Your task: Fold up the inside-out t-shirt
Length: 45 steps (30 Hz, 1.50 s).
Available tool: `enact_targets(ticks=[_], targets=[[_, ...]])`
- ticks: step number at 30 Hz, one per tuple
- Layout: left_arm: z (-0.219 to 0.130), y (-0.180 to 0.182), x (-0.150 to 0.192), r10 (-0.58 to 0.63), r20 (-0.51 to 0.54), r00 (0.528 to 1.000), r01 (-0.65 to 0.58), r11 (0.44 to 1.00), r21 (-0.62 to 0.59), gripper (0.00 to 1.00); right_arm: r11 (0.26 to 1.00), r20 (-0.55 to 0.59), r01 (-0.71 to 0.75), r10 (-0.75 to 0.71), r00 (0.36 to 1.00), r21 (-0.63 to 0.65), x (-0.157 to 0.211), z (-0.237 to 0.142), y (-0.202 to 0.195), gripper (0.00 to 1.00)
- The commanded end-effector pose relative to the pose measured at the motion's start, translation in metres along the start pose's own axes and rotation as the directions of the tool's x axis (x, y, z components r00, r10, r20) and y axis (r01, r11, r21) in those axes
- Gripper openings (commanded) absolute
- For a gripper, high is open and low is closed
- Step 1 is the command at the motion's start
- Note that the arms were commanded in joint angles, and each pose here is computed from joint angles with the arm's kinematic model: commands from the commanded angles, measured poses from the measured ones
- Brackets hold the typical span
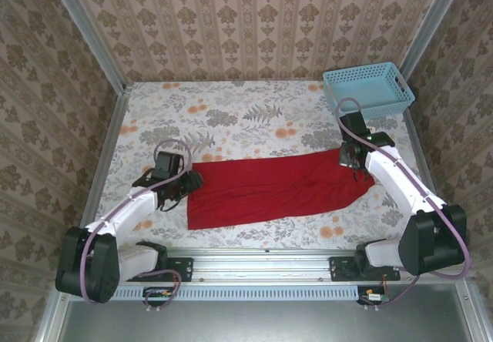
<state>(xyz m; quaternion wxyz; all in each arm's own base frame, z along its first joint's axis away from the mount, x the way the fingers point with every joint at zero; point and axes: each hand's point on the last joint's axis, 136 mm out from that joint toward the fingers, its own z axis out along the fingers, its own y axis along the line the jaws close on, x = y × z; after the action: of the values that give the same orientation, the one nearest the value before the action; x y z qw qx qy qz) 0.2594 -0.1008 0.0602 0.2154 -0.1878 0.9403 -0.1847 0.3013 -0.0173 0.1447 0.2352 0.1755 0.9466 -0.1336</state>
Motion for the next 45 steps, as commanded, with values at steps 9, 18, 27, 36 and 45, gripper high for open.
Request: enact_targets(ticks=[9, 18, 27, 36, 45], targets=[[0.007, 0.008, -0.002, 0.076, -0.033, 0.997, -0.078, 0.996, -0.047, 0.51, 0.976, 0.076, 0.208, -0.213, 0.974, 0.068, -0.024, -0.053, 0.022, 0.0], [0.026, 0.007, 0.018, 0.089, -0.077, 0.993, -0.09, 0.996, -0.022, 0.44, 0.92, 0.059, 0.384, -0.381, 0.923, -0.072, 0.004, -0.083, 0.133, 0.0], [0.036, 0.013, 0.038, 0.09, -0.099, 0.991, -0.089, 0.996, 0.019, 0.31, 0.811, 0.025, 0.398, -0.43, 0.902, -0.43, 0.067, -0.112, 0.269, 0.0], [0.042, 0.011, 0.057, 0.103, -0.103, 0.989, -0.099, 0.994, 0.045, 0.24, 0.728, -0.005, 0.351, -0.438, 0.899, -0.589, 0.101, -0.133, 0.341, 0.0], [0.036, 0.016, 0.057, 0.099, -0.073, 0.992, -0.096, 0.995, 0.037, 0.22, 0.703, -0.045, 0.323, -0.451, 0.892, -0.633, 0.12, -0.13, 0.373, 0.0]])
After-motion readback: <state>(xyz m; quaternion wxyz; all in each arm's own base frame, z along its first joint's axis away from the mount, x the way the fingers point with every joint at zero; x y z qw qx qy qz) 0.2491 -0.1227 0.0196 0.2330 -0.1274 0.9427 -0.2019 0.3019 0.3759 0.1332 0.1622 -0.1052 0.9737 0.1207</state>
